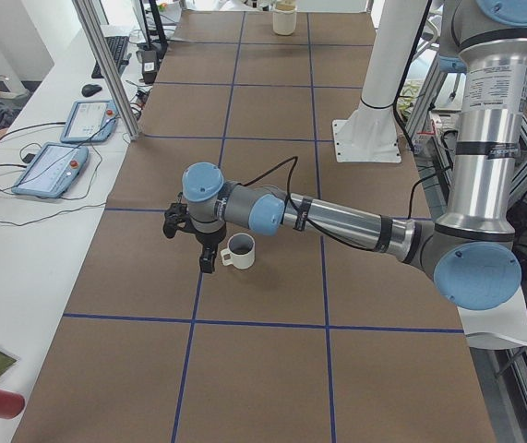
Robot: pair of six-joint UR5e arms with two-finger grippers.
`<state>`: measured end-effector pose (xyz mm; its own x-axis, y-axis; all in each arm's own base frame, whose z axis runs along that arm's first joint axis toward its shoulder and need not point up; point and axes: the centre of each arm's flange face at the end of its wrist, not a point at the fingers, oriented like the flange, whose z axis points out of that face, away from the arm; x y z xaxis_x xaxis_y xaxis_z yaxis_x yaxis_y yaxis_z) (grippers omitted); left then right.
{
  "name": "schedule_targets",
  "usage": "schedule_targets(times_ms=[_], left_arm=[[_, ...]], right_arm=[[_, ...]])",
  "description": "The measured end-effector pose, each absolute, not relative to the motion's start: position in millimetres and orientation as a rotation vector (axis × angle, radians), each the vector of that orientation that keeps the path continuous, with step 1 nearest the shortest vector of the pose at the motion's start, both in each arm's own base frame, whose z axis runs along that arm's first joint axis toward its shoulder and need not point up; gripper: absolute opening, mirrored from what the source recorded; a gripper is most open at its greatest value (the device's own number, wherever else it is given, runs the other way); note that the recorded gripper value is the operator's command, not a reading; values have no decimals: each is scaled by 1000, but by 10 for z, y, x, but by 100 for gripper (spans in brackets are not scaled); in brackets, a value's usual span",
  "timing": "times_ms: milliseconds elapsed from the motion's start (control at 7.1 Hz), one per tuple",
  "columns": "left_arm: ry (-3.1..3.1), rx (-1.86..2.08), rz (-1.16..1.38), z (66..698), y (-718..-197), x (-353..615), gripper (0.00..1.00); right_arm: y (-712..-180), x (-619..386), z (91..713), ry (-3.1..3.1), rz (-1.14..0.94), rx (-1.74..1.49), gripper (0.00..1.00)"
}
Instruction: Left arm hands cup to right arm to dump lemon
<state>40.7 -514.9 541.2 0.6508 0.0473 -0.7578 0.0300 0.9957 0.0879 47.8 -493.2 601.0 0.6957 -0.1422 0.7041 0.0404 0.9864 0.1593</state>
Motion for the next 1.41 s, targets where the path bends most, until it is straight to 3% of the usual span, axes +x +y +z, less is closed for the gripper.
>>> schedule_targets(times_ms=[423,1128,1268,1409], left_arm=[[858,39,-89,5467,-4957,1093,100],[817,-32,-40,5675,-4823,1627,98],[812,-44,-34,5729,-4821,1680,90],[809,-54,-27,5772,-4819,1736,74]], right_arm=[[-4861,461,6106,-808,-132,200,100],[-4902,455,6049,-814,-139,216,100],[-4904,455,6048,-815,-139,216,100],[-4904,454,6046,-815,-139,216,100]])
